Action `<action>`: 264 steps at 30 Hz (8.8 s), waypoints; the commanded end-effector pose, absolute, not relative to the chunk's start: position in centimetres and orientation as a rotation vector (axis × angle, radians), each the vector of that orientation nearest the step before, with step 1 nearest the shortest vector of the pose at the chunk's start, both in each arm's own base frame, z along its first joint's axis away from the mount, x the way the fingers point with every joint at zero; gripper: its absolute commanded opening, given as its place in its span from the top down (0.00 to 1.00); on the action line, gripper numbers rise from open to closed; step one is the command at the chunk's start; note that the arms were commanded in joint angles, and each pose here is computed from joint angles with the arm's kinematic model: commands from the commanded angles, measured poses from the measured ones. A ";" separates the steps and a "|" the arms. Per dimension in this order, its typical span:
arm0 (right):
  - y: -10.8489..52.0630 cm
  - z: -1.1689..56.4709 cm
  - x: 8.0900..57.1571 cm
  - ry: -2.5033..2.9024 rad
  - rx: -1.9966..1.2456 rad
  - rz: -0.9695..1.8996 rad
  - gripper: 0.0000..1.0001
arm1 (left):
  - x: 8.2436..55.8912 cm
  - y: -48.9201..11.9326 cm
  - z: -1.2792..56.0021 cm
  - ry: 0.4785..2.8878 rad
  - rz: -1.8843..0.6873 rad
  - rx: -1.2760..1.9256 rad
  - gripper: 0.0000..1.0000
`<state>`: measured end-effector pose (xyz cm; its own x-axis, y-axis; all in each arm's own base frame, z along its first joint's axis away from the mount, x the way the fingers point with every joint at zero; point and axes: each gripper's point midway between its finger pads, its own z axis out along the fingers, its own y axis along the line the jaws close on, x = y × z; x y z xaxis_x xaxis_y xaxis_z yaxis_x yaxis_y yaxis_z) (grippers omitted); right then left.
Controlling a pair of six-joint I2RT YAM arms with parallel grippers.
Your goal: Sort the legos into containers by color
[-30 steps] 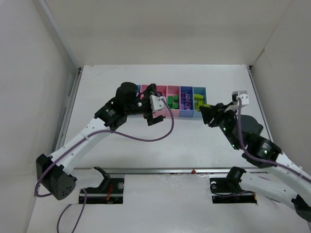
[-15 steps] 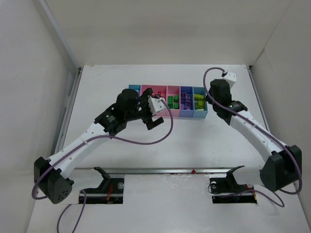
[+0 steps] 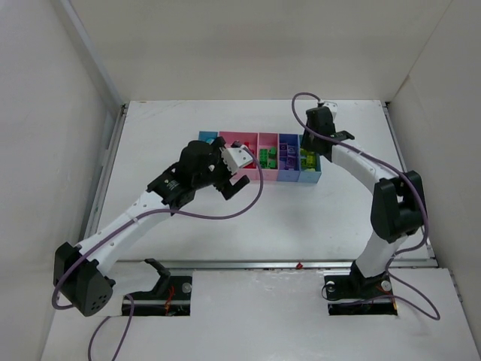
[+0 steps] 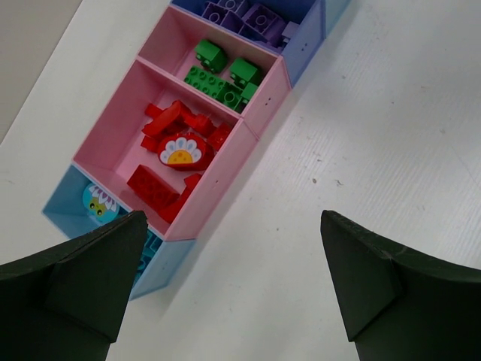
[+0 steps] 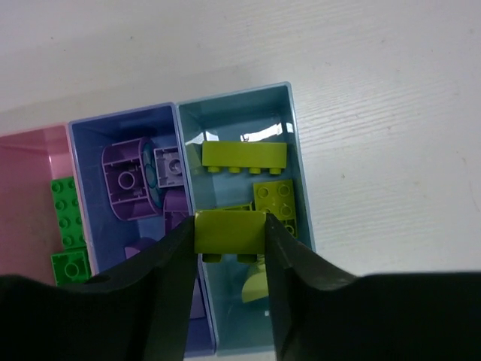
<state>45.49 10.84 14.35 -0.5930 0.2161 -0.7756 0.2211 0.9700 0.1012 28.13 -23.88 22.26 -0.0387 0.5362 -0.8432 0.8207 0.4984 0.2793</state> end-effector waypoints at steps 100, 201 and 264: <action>20.9 6.2 9.3 2.872 -0.050 -0.054 0.90 | 28.8 -21.2 17.7 1.699 -0.249 0.831 0.00; 39.5 20.8 29.5 2.466 -0.099 0.934 0.00 | 22.9 0.6 12.7 2.337 0.169 0.758 0.30; 17.7 29.0 34.0 2.167 0.235 0.317 0.00 | 25.8 2.5 19.1 1.964 0.269 0.304 0.22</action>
<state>34.34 19.48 26.91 -0.6443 0.2308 -0.7291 0.0074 0.9552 0.2958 24.03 3.21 16.75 -0.4935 0.3795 -0.7826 0.1255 0.9214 0.3677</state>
